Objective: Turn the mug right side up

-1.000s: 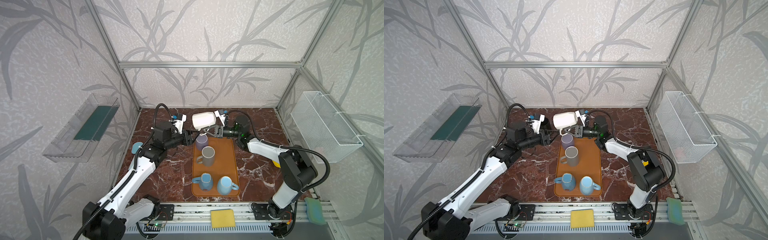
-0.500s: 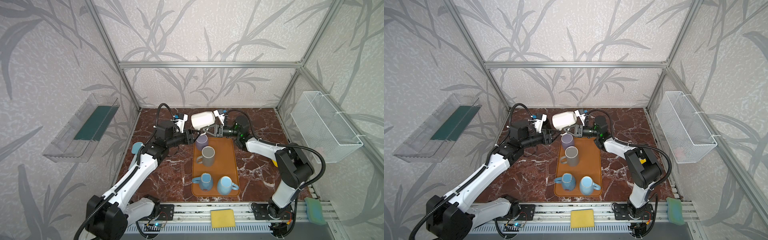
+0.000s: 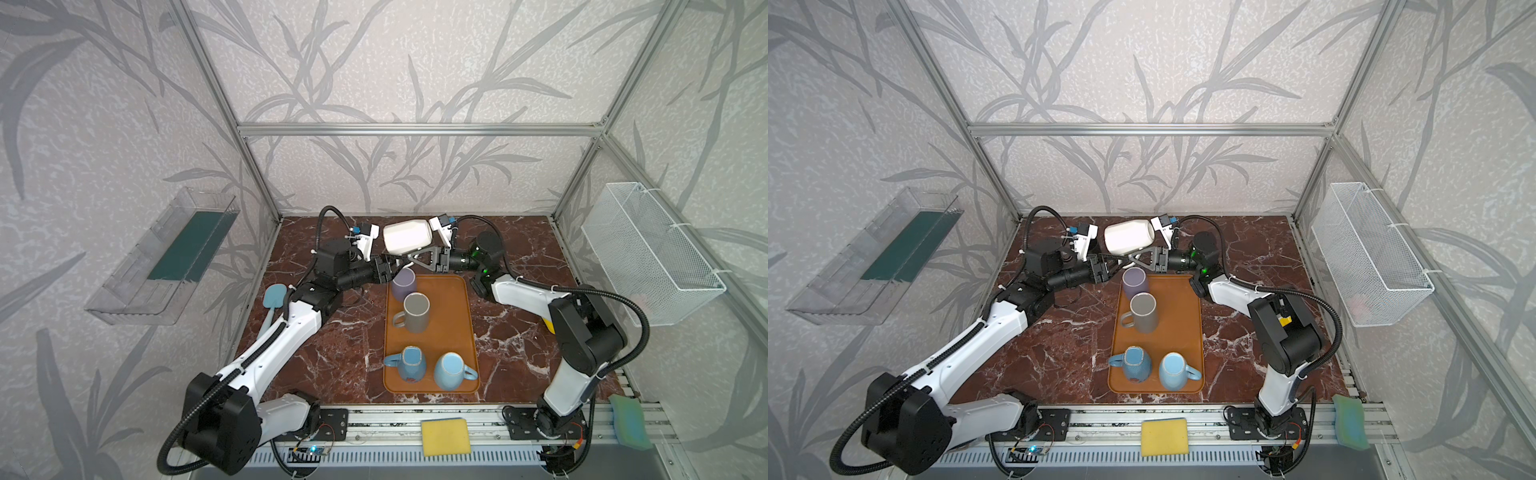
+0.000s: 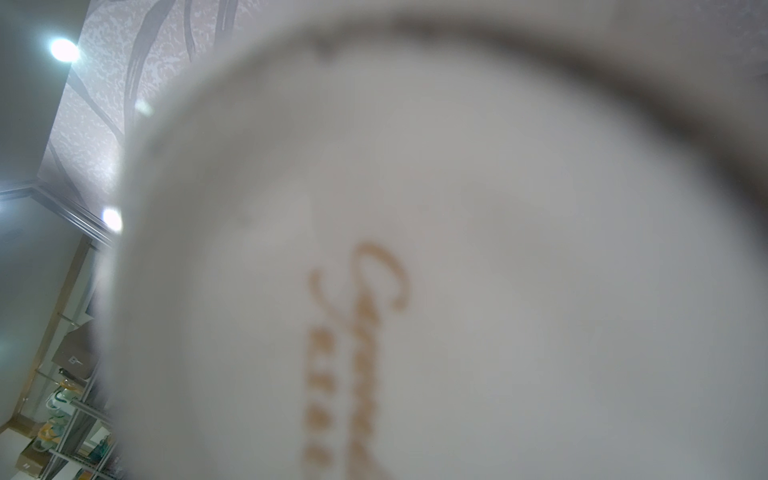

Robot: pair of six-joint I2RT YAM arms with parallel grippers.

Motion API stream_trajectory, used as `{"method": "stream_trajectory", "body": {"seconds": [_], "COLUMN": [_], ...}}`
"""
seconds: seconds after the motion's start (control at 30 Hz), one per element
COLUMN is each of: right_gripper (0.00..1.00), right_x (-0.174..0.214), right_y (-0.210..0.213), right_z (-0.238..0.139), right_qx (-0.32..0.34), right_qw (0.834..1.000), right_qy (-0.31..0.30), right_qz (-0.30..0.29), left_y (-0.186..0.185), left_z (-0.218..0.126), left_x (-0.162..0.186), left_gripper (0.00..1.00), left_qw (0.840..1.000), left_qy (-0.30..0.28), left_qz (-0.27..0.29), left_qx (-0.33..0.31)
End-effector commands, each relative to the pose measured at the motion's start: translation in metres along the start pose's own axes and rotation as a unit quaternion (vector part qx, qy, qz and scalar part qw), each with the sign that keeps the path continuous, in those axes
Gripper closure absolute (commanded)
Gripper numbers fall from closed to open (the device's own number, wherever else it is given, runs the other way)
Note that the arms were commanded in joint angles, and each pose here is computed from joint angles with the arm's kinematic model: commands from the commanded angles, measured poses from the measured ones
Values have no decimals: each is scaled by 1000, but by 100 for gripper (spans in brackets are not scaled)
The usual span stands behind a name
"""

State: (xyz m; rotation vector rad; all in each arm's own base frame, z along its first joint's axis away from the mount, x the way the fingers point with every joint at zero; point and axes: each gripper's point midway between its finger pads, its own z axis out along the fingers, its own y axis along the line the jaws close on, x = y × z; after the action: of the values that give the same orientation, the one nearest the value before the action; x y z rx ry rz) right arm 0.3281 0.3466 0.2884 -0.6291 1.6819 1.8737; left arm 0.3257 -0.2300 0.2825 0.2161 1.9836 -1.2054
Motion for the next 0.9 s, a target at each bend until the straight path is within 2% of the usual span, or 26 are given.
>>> {"method": "stream_trajectory", "body": {"seconds": [0.0, 0.47, 0.87], "right_gripper": [100, 100, 100], "right_x": [-19, -17, -13], "right_y": [39, 53, 44], "right_z": [3, 2, 3], "right_qx": [-62, -97, -80], "right_qw": [995, 992, 993], "right_qy": [-10, 1, 8], "right_qz": [-78, -86, -81], "left_y": [-17, -35, -41], "left_z": [-3, -10, -20], "left_x": [-11, -20, -29], "left_gripper": [43, 47, 51], "left_qw": [999, 995, 992], "left_qy": [-23, -49, -79], "left_qz": [17, 28, 45], "left_qx": [42, 84, 88]}}
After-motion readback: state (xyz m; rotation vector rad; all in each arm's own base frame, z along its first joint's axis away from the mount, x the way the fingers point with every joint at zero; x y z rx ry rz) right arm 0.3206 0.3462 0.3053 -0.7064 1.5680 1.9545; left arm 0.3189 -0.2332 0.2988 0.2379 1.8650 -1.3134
